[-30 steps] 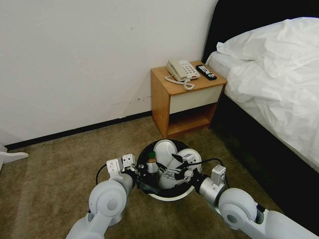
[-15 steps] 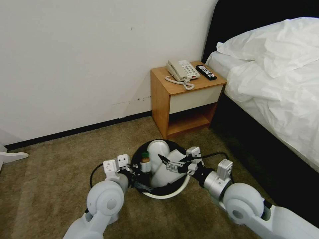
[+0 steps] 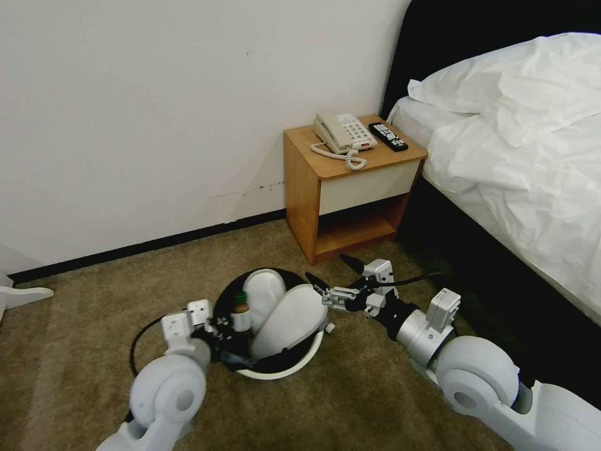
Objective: Pick up the trash bin, then pick up the garbage from the floor and place it into the trash bin.
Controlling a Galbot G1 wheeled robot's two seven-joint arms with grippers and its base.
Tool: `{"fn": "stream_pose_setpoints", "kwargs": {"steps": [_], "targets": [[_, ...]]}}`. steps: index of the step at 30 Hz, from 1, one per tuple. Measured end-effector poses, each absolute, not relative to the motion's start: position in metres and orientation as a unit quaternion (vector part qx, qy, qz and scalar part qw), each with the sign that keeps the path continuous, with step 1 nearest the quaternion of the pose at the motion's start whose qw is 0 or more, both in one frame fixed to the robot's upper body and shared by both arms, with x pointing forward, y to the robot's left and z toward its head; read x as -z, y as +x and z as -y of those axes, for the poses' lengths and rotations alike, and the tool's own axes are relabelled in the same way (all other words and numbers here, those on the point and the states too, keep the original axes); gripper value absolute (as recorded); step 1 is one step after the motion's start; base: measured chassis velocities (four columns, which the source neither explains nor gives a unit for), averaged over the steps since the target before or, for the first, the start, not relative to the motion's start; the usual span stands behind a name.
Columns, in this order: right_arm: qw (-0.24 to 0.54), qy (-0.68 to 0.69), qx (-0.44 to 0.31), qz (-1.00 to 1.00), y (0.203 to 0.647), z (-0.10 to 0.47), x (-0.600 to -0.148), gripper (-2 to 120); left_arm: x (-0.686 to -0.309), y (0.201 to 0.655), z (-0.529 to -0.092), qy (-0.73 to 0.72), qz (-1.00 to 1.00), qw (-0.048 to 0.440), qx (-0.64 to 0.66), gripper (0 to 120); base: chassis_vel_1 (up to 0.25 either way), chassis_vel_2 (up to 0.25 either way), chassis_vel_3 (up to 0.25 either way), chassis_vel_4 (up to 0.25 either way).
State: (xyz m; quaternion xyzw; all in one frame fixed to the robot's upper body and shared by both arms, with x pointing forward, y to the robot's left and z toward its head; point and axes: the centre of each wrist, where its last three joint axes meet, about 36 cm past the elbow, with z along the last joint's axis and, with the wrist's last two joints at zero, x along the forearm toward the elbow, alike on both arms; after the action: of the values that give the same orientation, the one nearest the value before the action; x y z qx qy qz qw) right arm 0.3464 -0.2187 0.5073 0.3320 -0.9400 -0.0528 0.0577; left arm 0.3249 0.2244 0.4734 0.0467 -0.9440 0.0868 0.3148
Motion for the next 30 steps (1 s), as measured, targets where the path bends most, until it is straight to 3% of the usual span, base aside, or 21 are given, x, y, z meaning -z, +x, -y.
{"fn": "stream_pose_setpoints", "kwargs": {"steps": [15, 30], "targets": [[0.012, 0.245, -0.001, 0.969, 0.364, 0.218, -0.488, 100, -0.495, 0.286, -0.267, 0.083, 0.961, 0.249, -0.081, 2, 0.0, 0.0, 0.0, 0.0], [-0.001, 0.185, -0.024, 0.983, 0.37, 0.228, -0.481, 100, -0.498, 0.269, -0.279, 0.114, 0.964, 0.229, -0.075, 2, 0.0, 0.0, 0.0, 0.0]]}}
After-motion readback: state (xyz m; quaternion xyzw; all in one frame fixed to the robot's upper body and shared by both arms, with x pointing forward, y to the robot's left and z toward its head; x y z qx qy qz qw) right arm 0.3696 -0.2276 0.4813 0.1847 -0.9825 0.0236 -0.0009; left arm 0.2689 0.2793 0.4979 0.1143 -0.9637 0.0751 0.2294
